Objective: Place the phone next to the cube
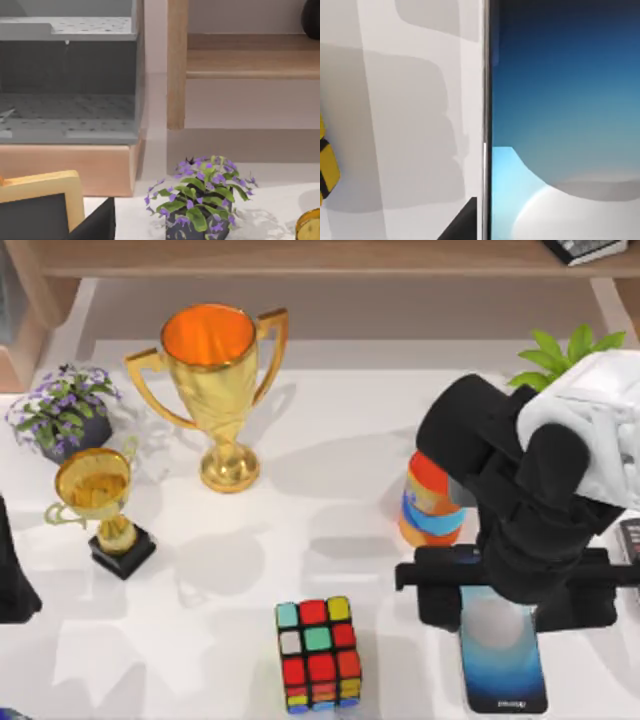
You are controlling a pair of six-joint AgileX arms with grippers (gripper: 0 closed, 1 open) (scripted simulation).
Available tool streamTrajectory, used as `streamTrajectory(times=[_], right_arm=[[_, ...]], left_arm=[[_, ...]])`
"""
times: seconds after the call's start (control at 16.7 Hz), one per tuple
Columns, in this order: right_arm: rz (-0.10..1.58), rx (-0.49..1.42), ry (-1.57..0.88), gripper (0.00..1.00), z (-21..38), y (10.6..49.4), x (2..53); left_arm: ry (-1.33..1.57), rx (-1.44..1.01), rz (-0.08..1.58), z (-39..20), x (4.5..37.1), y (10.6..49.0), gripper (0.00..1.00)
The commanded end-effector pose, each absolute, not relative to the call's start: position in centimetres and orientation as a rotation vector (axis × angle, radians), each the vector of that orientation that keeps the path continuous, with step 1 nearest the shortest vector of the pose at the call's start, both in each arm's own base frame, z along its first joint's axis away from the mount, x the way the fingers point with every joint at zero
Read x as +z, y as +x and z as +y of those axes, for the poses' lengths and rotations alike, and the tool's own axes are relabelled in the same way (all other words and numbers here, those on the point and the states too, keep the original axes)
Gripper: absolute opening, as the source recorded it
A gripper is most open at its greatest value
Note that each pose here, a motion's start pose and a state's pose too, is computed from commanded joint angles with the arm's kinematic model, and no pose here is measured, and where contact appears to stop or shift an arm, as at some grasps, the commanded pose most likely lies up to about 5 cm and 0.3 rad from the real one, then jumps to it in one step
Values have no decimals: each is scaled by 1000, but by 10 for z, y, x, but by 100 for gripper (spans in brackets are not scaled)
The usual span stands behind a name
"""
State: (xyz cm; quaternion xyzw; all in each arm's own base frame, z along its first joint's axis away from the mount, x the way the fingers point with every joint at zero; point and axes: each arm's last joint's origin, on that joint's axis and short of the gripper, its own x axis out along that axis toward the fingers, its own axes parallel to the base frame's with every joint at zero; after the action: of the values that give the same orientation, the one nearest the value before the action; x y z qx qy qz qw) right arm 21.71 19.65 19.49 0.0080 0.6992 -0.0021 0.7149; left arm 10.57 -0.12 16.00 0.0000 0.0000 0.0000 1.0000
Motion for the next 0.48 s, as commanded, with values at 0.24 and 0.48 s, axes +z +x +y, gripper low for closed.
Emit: streamTrajectory(times=[0.24,0.48], right_arm=[[1506,38,55,0,202,215,204],[1464,80,96,0,205,211,211]], left_arm=[[0,0,0,-1,160,106,100],[0,0,0,-1,160,106,100]])
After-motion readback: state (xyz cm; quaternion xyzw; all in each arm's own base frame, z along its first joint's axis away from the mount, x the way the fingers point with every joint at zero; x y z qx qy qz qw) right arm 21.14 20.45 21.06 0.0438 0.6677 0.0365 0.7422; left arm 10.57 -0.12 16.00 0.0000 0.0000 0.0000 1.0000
